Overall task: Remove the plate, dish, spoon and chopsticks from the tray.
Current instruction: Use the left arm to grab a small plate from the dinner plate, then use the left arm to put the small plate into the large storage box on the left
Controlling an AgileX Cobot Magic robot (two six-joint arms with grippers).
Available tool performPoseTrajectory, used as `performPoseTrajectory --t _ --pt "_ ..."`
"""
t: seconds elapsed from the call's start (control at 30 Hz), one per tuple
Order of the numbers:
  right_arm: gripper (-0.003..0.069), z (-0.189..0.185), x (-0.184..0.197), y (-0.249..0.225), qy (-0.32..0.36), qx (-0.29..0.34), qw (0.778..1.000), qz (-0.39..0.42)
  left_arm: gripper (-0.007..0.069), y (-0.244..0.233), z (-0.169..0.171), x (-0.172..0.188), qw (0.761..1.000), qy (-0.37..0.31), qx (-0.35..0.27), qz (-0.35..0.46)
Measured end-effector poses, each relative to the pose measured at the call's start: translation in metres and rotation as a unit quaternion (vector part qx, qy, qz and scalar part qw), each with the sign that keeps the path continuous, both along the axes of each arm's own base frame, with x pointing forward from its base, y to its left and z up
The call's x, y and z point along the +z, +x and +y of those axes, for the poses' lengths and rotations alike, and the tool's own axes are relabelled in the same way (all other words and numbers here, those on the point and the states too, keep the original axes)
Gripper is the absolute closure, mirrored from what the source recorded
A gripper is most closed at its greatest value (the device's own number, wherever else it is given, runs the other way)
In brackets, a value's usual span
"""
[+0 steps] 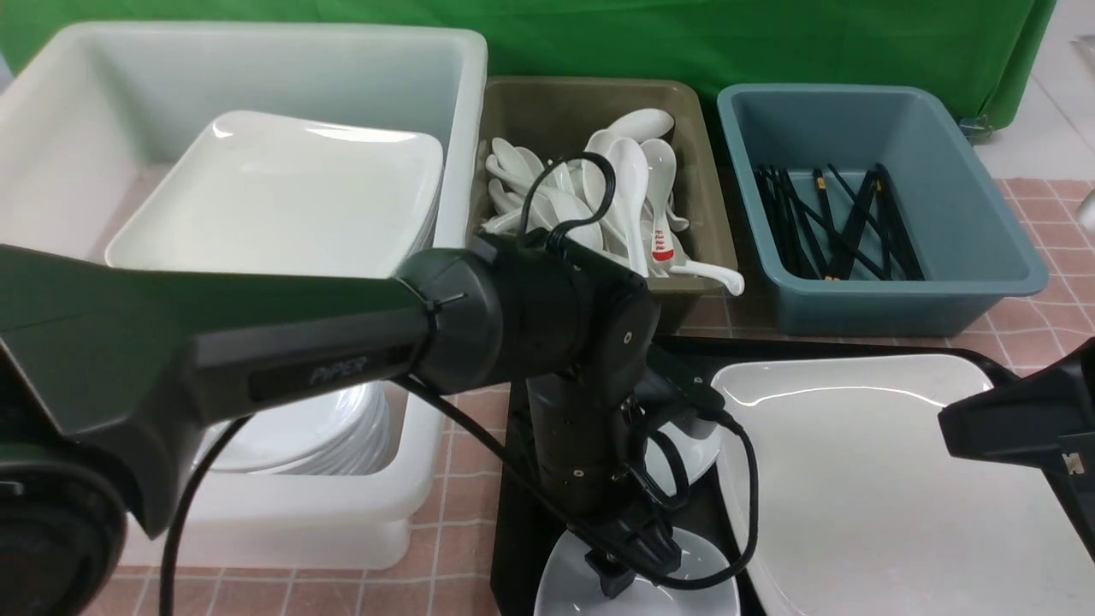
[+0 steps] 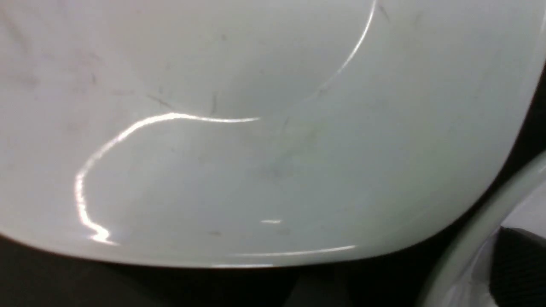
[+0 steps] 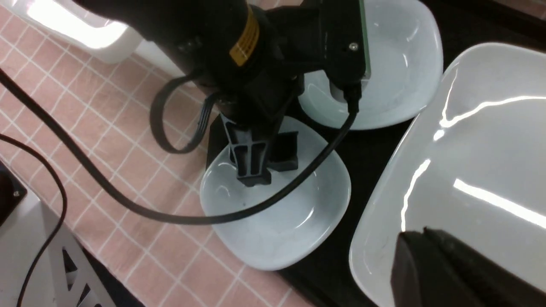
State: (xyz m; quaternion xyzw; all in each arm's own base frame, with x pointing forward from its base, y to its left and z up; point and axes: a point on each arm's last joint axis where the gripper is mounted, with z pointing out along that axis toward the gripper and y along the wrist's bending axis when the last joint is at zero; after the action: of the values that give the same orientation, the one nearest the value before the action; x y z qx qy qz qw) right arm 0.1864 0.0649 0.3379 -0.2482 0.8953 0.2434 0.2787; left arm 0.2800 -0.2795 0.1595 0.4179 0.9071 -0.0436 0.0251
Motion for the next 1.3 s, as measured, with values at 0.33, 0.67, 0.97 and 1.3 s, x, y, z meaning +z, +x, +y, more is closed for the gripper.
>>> performPoseTrajectory --t 0.33,0.67,0.97,1.3 --pt "0.0629 0.0 0.0 0.001 -0.004 0.006 1.0 -0.009 0.0442 -0.006 0.002 0.009 0.999 0.004 0.035 0.035" --pt "0.0629 0.003 0.015 -0.004 0.004 0.033 0.999 -0.003 0.0606 -0.028 0.02 0.102 0.995 -0.084 0.046 -0.02" --pt "0.0629 0.025 0.083 -0.016 0.087 0.115 0.984 -0.1 0.0607 -0.021 0.109 0.195 0.962 -0.205 0.159 -0.089" --pt "0.0629 0.097 0.085 -0.012 0.064 0.211 0.973 -0.073 0.0607 -0.02 0.287 0.188 0.876 -0.189 0.422 -0.139"
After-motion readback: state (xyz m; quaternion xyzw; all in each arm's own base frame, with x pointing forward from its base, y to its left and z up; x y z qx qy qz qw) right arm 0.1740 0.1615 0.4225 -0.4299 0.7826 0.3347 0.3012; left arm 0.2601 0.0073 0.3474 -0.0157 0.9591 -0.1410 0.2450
